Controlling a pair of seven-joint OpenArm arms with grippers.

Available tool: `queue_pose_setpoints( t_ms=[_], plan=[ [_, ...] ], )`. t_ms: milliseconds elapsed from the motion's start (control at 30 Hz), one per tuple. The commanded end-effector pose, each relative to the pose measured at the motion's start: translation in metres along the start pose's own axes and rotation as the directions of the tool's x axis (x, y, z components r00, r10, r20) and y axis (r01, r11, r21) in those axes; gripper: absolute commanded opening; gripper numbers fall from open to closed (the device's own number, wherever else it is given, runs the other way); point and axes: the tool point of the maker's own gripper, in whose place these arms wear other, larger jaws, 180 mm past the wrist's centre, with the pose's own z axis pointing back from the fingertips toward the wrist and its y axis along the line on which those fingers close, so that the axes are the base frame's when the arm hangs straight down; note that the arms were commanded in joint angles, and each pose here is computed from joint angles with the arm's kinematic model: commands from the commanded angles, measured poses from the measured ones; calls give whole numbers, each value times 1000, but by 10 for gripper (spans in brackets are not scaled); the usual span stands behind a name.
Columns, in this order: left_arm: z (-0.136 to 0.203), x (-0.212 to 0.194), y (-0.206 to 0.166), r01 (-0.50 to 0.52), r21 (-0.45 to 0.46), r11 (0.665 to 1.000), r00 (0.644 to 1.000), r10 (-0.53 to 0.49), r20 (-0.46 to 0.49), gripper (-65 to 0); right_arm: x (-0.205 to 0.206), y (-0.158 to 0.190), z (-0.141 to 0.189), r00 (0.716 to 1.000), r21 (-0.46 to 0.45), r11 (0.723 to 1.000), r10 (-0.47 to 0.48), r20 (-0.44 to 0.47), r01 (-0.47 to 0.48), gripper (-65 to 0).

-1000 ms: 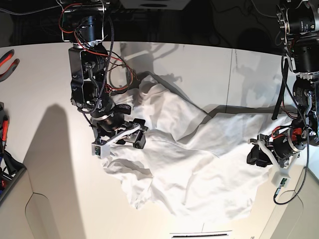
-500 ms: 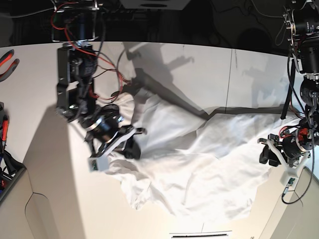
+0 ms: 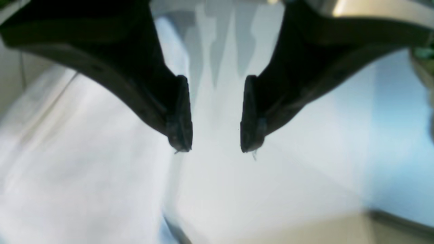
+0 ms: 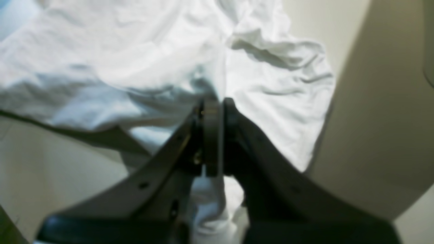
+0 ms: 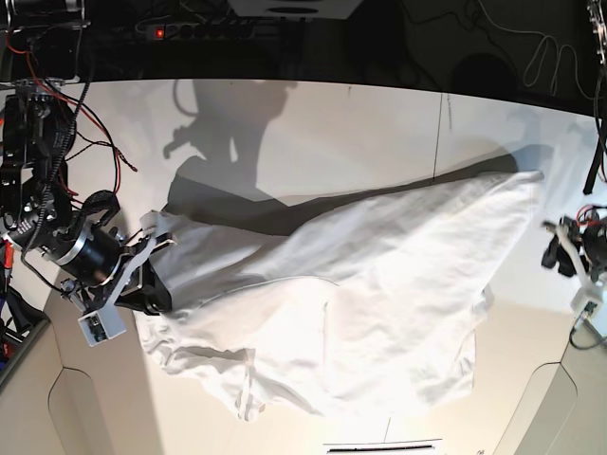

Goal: Layout the t-shirt on the table in an organized manner, then fold the t-shirt properly
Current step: 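Pull the t-shirt apart with both grippers to spread it flat, then lift the held t-shirt edge with both grippers and stretch it taut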

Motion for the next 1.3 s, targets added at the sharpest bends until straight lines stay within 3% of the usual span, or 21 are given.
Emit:
queue_pose_setpoints(
  t_ms=[0,167,400,533,733,967,1167,1267],
  plan=[
    [8,5,3,43,-13,999,999,-42,19,-379,22,-1,3,998,5,1000,13,68,-14,-650],
    [14,-42,-4,63,-43,997,994,-67,-90,-287,22,-1,3,997,5,1000,13,69,-14,-650],
    [27,-80,-1,76,-58,995,979,-86,-186,-285,23,-1,3,997,3,1000,15,70,-15,-650],
    [30,-76,-28,11,-140,990,992,-29,-126,-285,23,-1,3,997,3,1000,15,71,-15,-650],
    [30,-57,-45,124,-128,984,989,-134,-67,-285,23,0,3,997,5,1000,13,73,-13,-650],
    [34,-82,-50,144,-139,980,978,-162,-129,-285,23,0,2,997,6,1000,11,72,-12,-650],
    [47,-107,-37,218,-129,967,945,-242,-219,-285,23,0,2,997,6,1000,11,72,-11,-650],
    [46,-110,-43,231,-132,964,947,-254,-195,-285,23,1,2,997,7,1000,10,73,-11,-650]
  ],
)
